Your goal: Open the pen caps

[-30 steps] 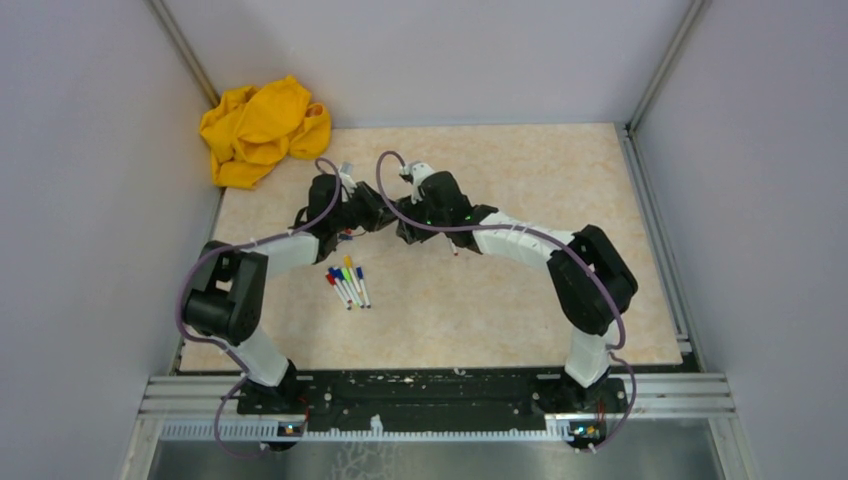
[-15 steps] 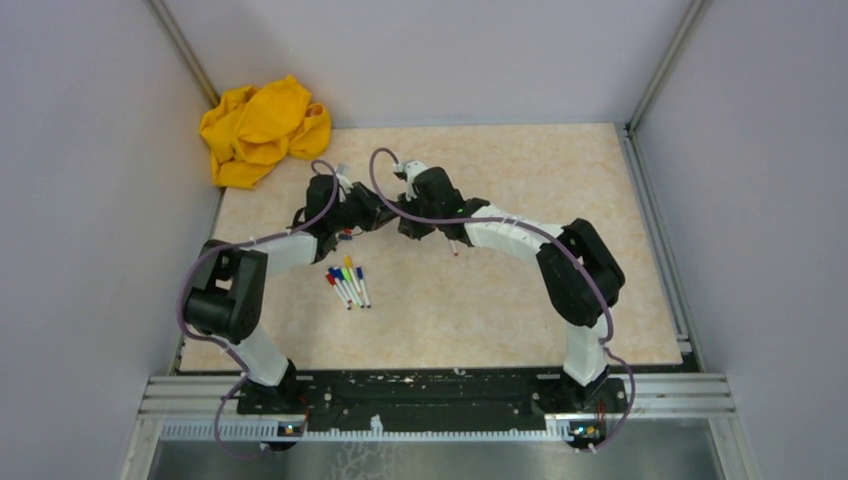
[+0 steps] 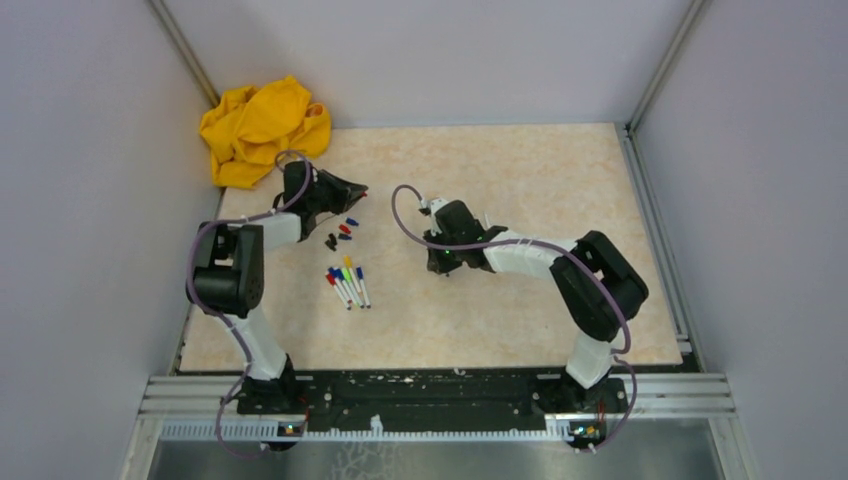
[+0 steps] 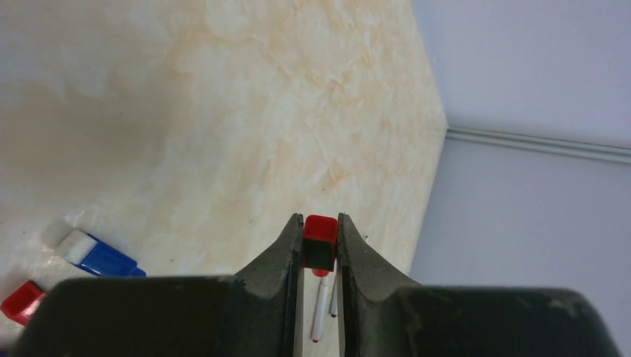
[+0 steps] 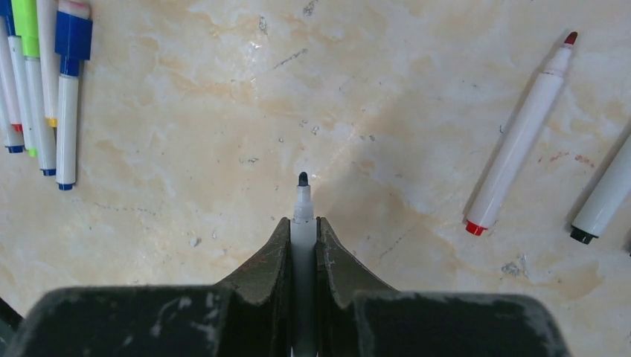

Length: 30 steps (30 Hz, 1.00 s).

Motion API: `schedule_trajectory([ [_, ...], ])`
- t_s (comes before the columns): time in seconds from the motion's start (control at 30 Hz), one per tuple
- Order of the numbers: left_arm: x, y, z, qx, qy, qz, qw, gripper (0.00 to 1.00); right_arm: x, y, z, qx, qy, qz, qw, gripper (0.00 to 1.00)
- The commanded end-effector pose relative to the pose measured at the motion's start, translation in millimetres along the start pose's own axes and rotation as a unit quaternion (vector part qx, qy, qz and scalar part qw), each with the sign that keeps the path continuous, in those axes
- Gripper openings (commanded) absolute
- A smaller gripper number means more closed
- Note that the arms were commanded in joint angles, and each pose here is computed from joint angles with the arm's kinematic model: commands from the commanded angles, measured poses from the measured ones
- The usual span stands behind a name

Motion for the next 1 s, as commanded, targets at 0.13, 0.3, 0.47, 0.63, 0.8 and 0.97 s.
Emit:
schedule_trajectory([
  [0.13,4.1,0.3,9.9,-0.047,-0.049,0.006,0.998,0.0,-49.8,29.3,4.6,0.022,0.001,-0.093,0.995,0.0],
  [0.3,7.7,4.8,34.7,-0.124,-0.089,-0.003,0.988,0.02,-58.6,22.7,-11.4,0.077,0.007,-0.108,0.991,0.0],
  [0.47,13.2,3.0,46.6,-0.184,-0.131,-0.007,0.974,0.09,-67.5,13.0,-28.0,0.127,0.009,-0.123,0.984,0.0],
  [0.63,17.8,3.4,55.1,-0.218,-0.145,-0.003,0.965,0.11,-71.4,1.2,-32.2,0.136,0.01,-0.123,0.983,0.0],
  [0.8,22.5,5.7,60.7,-0.23,-0.149,0.002,0.962,0.21,-69.9,-8.6,-37.9,0.145,0.009,-0.122,0.982,0.0],
  [0.97,29.2,6.6,65.9,-0.233,-0.148,0.012,0.961,0.38,-71.0,-11.8,-44.5,0.161,0.01,-0.124,0.979,0.0],
])
Point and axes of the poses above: each gripper's point midway between its finger pads, its own y axis back along the fingers, its own z axis along the line the jaws close on, x = y × z, the point moved 3 cm from there along y, back along the fingers, and after that the axes turned 7 degrees about -y, right-handed, at the moved point
